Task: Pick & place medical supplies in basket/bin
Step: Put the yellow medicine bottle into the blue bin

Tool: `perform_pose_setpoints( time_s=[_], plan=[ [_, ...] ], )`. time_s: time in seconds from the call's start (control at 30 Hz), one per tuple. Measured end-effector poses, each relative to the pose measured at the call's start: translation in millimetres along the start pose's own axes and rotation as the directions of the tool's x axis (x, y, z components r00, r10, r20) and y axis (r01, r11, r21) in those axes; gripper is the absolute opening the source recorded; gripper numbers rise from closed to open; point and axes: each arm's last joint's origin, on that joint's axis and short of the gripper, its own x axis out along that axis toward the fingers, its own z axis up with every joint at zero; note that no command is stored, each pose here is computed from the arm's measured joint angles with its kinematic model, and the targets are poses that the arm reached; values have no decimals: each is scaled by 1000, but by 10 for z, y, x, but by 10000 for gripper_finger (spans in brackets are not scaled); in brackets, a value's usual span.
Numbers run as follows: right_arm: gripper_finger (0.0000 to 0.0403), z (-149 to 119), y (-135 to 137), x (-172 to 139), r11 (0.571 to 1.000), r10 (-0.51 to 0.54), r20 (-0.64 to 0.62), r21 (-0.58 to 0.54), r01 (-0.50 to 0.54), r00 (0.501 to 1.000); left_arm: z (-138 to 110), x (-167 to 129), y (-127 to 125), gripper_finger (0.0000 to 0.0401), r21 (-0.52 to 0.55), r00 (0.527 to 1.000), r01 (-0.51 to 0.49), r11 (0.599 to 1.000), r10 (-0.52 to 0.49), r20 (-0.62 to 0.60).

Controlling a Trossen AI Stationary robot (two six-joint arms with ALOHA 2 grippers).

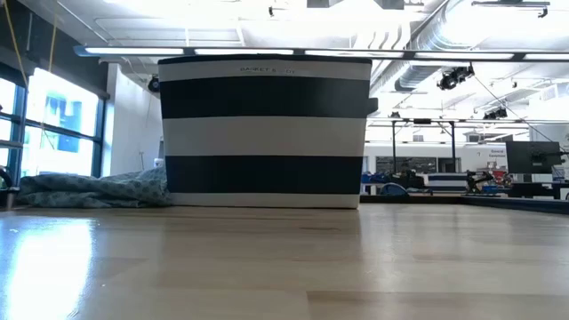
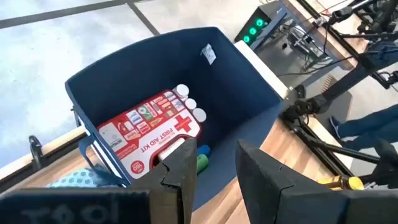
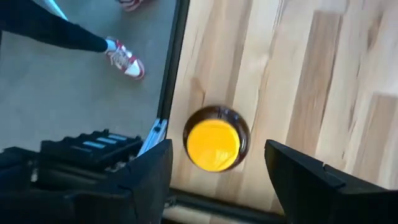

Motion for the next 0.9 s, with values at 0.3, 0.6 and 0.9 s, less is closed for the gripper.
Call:
perform_pose_setpoints(
  time_s=[0.3, 0.6, 0.9],
  plan=[
    [252, 36, 117, 317, 995, -86, -55, -53, 83, 995, 1, 1, 0, 144, -47, 1000, 0, 999, 1, 0],
    [301, 10, 163, 440, 990, -131, -85, 40, 134, 988, 1, 2, 1, 144, -29, 1000, -1, 1000, 1, 0],
    [316, -103, 201, 482, 986, -146, -82, 68, 152, 986, 1, 2, 1, 144, -22, 1000, 0, 1000, 0, 0]
  ],
)
